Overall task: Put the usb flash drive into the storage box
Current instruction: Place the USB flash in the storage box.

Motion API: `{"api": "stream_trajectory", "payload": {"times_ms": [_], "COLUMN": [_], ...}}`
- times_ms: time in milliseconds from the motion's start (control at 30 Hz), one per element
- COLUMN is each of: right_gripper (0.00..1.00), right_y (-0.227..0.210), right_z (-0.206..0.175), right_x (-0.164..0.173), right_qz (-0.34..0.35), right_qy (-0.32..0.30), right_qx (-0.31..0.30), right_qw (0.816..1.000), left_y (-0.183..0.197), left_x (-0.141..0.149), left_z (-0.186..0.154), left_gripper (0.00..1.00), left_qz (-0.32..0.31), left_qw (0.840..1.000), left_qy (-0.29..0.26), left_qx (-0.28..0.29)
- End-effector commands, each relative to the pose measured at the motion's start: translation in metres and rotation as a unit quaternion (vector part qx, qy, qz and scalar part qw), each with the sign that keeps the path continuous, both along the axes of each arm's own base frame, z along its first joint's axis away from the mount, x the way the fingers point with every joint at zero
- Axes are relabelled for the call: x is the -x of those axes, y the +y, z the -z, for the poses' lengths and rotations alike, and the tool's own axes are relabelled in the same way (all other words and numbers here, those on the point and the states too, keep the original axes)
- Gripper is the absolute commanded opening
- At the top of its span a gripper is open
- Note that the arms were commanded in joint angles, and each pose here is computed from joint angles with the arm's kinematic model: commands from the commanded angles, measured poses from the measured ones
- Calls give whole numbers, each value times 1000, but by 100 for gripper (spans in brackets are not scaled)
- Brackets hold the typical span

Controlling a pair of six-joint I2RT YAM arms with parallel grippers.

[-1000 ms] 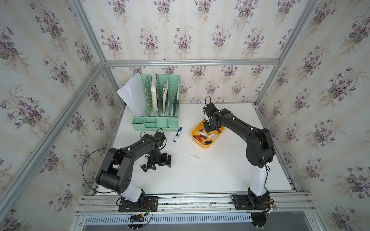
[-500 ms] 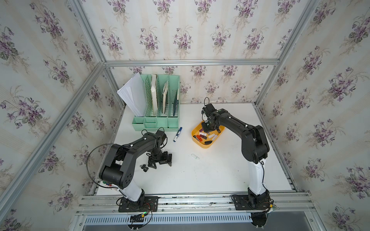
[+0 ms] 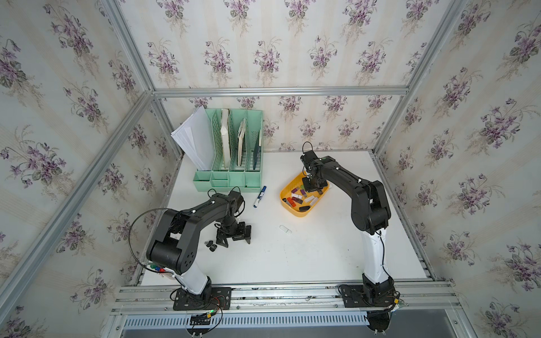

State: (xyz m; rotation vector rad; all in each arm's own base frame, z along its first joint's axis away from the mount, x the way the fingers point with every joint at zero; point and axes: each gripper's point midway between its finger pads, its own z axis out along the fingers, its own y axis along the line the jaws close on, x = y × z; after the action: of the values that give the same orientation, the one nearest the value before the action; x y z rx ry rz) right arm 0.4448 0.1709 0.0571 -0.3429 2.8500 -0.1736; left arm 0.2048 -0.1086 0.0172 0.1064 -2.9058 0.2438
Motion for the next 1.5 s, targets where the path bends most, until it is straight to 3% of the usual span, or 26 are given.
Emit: {"api": "stream_trajectory", "payload": {"times_ms": [0,633,967,1100,1267,1467], "right_gripper": [20,20,22,35,50,58], "right_y": [-18,-25,-15,23,93,135], "right_z": [3,22,4,-29,-65,-45], "right_x": [-2,-20,-21,7,79,147], "right_qz": [21,29,23,-28,-140,-218], "right_qy": [-1,7,-3,-25,-41,0], "right_qx": [52,73,46,-21,-69,-92], "right_qw": [998,997,999,999,987,971], "left_y": [-2,-2,-2,-1,0,1], "left_x": [-1,2,3,5,7,8], "left_z": [5,11,10,9,6,1], "left_gripper": [99,99,99,99,99,99], "left_qz": [6,7,6,4,-1,-1], "left_qw": [1000,1000,1000,1000,1000,1000], "left_qy": [-1,1,0,-2,-8,-15], "left_qx": [6,8,9,10,11,9]}}
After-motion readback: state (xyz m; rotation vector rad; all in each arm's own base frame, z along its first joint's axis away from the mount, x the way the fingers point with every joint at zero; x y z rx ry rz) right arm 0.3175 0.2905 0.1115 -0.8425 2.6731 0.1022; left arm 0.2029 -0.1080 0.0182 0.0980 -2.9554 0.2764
